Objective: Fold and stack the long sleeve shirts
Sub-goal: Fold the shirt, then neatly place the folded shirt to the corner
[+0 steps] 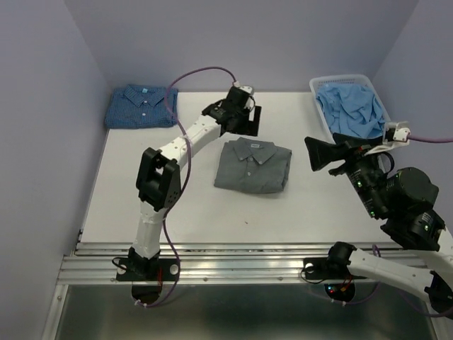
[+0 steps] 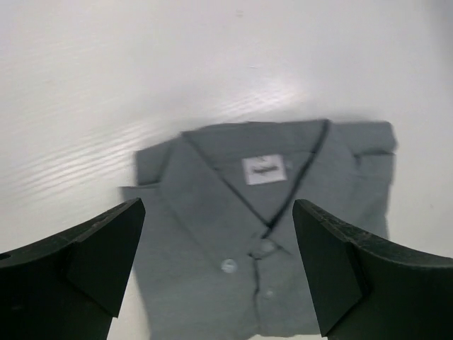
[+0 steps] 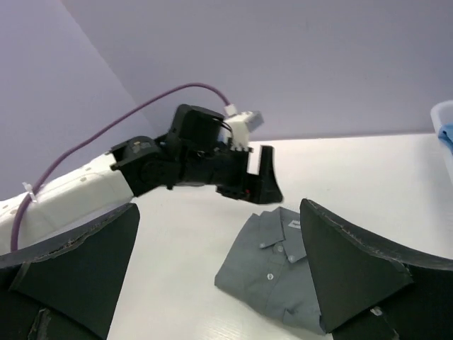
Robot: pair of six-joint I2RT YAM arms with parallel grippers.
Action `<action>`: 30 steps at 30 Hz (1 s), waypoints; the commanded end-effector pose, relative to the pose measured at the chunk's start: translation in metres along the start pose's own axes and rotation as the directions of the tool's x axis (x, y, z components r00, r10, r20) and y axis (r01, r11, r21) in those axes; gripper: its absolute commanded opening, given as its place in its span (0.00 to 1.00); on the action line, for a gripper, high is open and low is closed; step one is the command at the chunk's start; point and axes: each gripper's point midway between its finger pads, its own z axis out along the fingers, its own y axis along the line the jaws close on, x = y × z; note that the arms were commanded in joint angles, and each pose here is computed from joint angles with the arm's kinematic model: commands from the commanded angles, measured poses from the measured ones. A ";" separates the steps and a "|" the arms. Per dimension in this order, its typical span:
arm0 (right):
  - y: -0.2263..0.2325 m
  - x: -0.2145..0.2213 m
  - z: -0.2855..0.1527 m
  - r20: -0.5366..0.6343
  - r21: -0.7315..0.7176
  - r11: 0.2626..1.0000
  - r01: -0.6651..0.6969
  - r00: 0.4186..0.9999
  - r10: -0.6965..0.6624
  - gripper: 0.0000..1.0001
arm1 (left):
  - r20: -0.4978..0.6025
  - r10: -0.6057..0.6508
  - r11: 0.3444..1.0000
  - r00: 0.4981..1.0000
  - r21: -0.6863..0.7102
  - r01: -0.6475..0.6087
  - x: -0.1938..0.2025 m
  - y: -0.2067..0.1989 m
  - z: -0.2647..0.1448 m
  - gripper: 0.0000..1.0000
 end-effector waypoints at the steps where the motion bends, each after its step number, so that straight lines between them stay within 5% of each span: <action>1: -0.009 0.043 0.024 -0.122 0.111 0.991 0.071 0.991 -0.057 1.00 | 0.057 -0.096 0.989 0.994 -0.110 0.102 -0.026 0.046 -0.019 0.99; 6: -0.033 0.119 0.049 -0.268 0.270 0.949 0.162 0.959 -0.088 1.00 | 0.072 -0.205 0.969 0.976 -0.129 0.213 0.000 0.100 -0.041 0.99; 10: -0.028 0.176 0.068 -0.407 0.226 0.967 0.117 0.913 -0.016 1.00 | 0.057 -0.262 0.961 0.964 -0.083 0.266 0.023 0.113 -0.052 0.99; 15: -0.049 0.304 0.084 -0.743 0.186 0.983 0.004 0.655 0.138 1.00 | 0.040 -0.291 0.954 0.956 -0.071 0.293 0.044 0.114 -0.050 0.99; 18: -0.060 0.351 0.081 -0.809 0.183 0.983 -0.021 0.565 0.163 1.00 | 0.013 -0.304 0.950 0.953 -0.070 0.304 0.056 0.114 -0.043 0.99; 30: -0.112 0.407 0.029 -0.849 0.283 0.958 -0.044 0.454 0.272 1.00 | -0.096 -0.314 0.944 0.945 0.072 0.321 0.085 0.091 -0.021 0.99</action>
